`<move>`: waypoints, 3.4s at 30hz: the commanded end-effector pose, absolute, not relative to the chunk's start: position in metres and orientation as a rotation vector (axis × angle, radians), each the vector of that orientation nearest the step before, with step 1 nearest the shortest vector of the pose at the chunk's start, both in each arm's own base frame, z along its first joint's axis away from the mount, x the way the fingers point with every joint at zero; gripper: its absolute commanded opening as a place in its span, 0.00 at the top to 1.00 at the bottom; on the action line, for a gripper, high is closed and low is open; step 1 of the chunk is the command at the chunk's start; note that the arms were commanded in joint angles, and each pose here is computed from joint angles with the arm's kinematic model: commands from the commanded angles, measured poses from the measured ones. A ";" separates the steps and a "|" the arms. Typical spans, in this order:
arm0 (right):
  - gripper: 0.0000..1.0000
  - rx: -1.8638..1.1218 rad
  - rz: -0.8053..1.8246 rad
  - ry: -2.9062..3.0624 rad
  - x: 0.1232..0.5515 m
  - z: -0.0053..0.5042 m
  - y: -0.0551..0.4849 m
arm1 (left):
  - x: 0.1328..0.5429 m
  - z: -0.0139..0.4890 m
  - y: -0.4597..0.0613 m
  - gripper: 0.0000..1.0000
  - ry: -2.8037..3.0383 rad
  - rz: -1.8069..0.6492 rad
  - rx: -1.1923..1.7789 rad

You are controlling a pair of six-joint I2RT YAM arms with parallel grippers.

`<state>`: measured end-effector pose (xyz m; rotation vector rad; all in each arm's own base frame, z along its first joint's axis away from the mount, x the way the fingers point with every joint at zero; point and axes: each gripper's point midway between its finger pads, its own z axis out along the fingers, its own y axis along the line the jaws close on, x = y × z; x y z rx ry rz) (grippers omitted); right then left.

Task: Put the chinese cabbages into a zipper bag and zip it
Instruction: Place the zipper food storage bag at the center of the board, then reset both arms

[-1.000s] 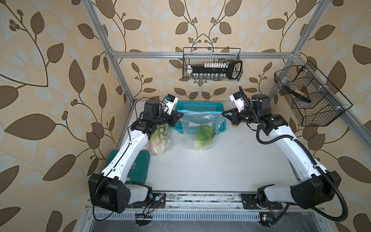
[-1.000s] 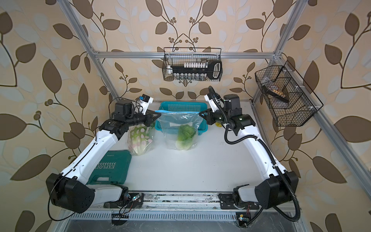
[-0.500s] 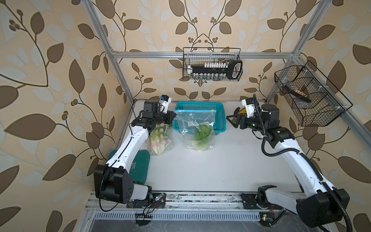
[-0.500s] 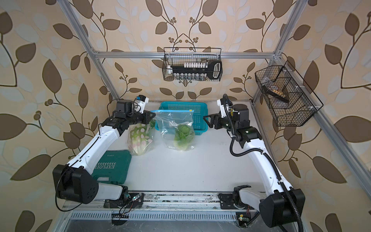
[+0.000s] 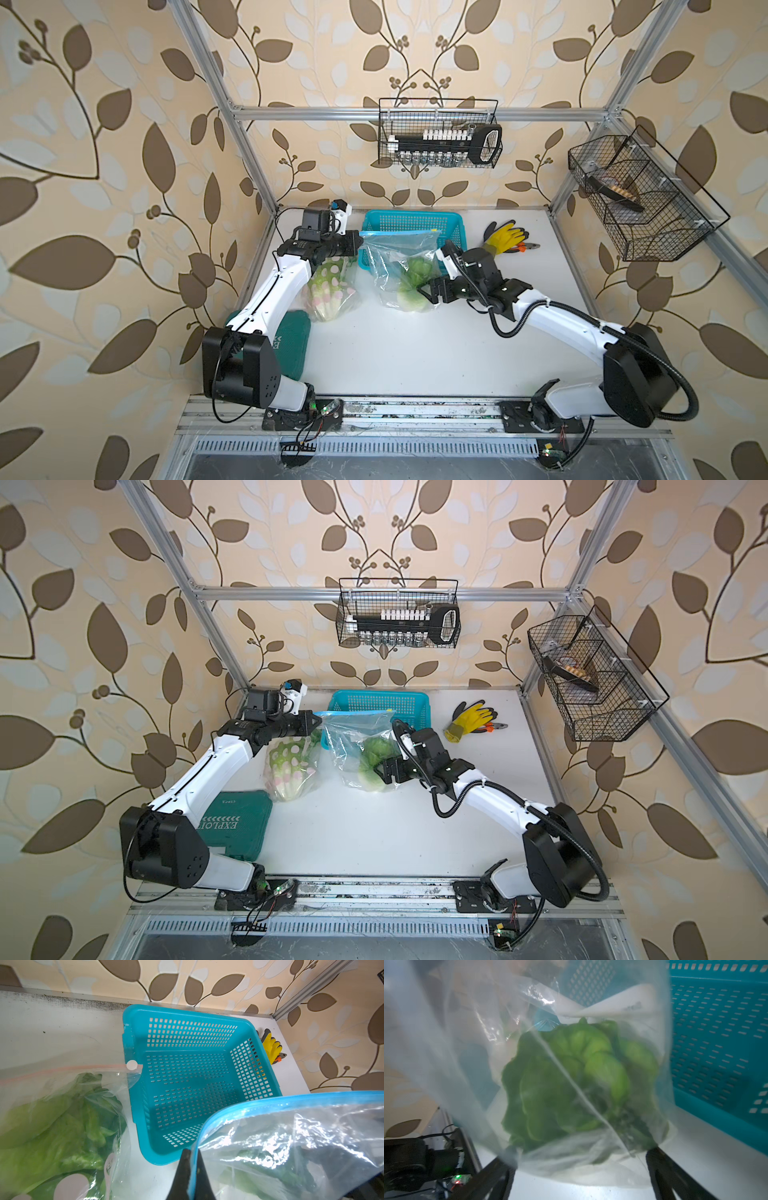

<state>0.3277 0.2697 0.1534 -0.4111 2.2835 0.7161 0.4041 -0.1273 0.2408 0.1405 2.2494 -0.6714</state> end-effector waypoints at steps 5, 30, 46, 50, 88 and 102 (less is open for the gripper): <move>0.42 -0.315 0.539 2.103 0.359 0.169 0.284 | 0.382 0.269 -0.136 0.97 2.199 -0.778 0.166; 1.00 0.428 0.478 2.450 0.228 0.181 0.086 | 0.326 0.263 -0.343 0.93 2.348 -0.956 0.591; 1.00 0.782 0.045 2.342 0.298 0.136 -0.029 | 0.400 0.243 -0.393 0.45 2.345 -0.836 0.693; 0.91 0.707 -0.015 2.330 0.304 0.137 -0.035 | 0.388 0.247 -0.359 0.43 2.341 -0.768 0.671; 0.01 0.502 -0.371 1.882 0.340 0.178 -0.072 | 0.339 0.166 0.005 0.31 1.861 0.249 -0.380; 0.01 0.412 -0.318 1.844 0.354 0.136 -0.060 | 0.352 0.123 0.007 0.26 1.859 0.171 -0.193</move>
